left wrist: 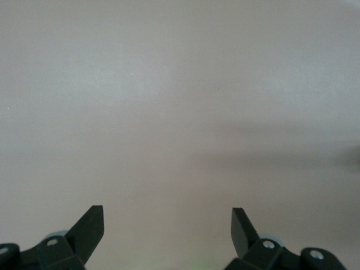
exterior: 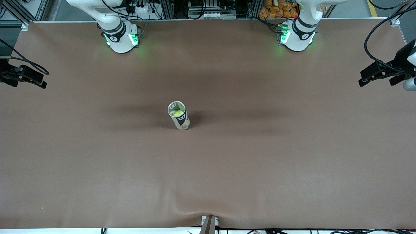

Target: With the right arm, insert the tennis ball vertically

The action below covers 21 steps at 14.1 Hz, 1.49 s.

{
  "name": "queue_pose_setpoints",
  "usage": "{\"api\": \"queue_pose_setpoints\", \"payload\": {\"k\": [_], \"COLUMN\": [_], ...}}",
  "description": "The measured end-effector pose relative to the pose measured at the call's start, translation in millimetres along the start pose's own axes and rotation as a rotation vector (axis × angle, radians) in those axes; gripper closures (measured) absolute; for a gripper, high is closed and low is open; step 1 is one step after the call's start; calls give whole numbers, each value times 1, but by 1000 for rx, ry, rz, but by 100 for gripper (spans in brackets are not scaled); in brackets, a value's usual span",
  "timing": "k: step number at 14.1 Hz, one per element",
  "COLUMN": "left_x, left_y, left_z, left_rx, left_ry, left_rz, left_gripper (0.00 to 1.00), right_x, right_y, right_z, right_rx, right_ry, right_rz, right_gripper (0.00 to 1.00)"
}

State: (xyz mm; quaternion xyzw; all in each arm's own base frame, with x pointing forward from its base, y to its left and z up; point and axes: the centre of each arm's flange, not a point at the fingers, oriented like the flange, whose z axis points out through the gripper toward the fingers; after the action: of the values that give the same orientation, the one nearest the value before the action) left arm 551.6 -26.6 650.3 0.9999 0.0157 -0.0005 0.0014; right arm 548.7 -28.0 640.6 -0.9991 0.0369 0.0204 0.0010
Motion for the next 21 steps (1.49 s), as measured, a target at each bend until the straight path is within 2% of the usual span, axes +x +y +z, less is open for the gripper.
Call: {"api": "queue_pose_setpoints", "payload": {"k": [21], "left_x": [4], "left_y": [-10], "left_z": [7], "left_rx": [-16], "left_ry": [-19], "left_rz": [-3], "left_gripper": [0], "right_x": [0], "right_y": [0], "right_z": [-3], "right_rx": [0], "right_ry": [6], "right_rz": [1], "right_gripper": [0]}}
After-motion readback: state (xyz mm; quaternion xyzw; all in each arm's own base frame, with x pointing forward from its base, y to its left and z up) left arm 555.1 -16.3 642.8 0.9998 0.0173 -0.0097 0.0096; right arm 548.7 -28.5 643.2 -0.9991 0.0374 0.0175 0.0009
